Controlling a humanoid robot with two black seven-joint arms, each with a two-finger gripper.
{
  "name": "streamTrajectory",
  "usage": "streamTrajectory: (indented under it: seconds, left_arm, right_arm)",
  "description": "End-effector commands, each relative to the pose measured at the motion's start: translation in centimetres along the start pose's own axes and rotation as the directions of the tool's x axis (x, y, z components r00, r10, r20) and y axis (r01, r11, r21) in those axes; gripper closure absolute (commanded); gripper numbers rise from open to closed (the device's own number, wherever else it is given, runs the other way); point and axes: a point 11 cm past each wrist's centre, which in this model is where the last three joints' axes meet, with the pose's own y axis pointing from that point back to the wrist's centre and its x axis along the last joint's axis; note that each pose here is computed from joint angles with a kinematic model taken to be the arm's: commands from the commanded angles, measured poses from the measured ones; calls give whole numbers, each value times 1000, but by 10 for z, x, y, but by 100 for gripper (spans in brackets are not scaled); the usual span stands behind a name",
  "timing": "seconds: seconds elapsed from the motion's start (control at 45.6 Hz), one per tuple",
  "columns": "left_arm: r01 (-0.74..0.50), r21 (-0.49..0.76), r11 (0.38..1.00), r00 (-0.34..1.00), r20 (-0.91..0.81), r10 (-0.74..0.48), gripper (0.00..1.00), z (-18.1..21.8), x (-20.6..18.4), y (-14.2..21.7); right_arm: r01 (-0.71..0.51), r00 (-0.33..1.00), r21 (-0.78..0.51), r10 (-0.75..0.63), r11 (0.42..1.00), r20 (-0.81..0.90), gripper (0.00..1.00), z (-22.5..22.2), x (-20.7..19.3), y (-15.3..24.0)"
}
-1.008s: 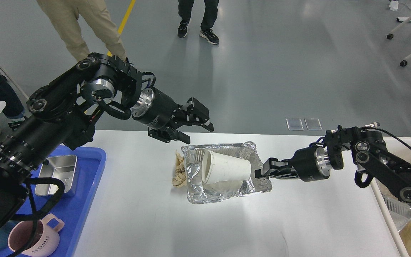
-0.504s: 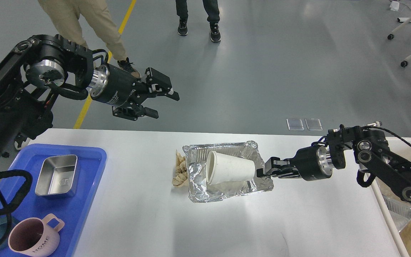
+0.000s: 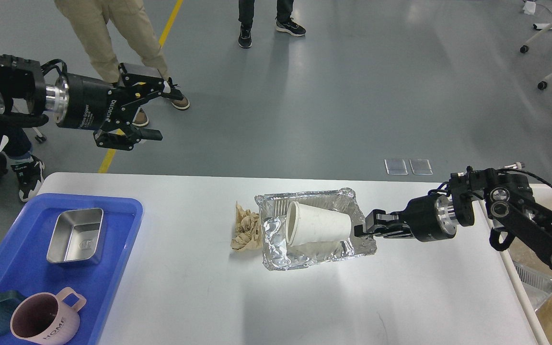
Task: Tidy desktop
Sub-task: 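Raise the left gripper away while the right gripper holds the foil tray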
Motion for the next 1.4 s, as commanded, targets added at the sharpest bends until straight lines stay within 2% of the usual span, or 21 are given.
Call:
streamTrajectory:
  seconds: [0.0,0.175,0.417,0.548,0.658,0.855,0.965,1.052,1.184,1.294,1.381]
  left_arm:
    - [-18,53,998,999,-48,20,3,-33,3,10]
    - [-32,28,999,997,-74,34,3,-35,7,16]
    - [-86,-113,990,989,-133,71,3,-29,16,32]
    - [-150,-127,981,981,-139,132,3,-29,24,44]
    - [-212,-204,956,975,-112,192,3,-21,31,45]
    - [-430,-229,873,902,-162,401,3,-19,54,52]
    - [-452,-236,860,889,-194,414,3,-35,54,49]
    - [-472,-288,833,878,-239,414,3,-48,51,43]
    - [-505,-426,751,863,-282,420,3,-70,44,41]
    - [-530,-453,717,848,-312,429,3,-83,41,39]
    - [-557,-509,656,831,-339,442,3,-78,45,48]
  right_arm:
    - [-9,1000,-6,9,1000,1,100,2,2,4]
    - [-8,1000,-6,8,1000,1,100,2,1,3]
    - [-19,1000,-4,19,1000,0,100,1,5,7]
    - [-27,1000,-23,27,999,8,100,8,6,14]
    - [-29,1000,-22,29,999,8,100,7,6,14]
    - [-42,999,-18,43,999,10,100,7,9,17]
    - [-52,999,-12,52,999,11,100,5,12,18]
    - [-61,998,-8,61,998,12,100,5,14,21]
    - [-67,998,-5,67,998,14,100,4,15,21]
    - [-74,997,-5,74,997,13,100,4,17,23]
    - [-91,996,2,91,996,15,100,3,21,26]
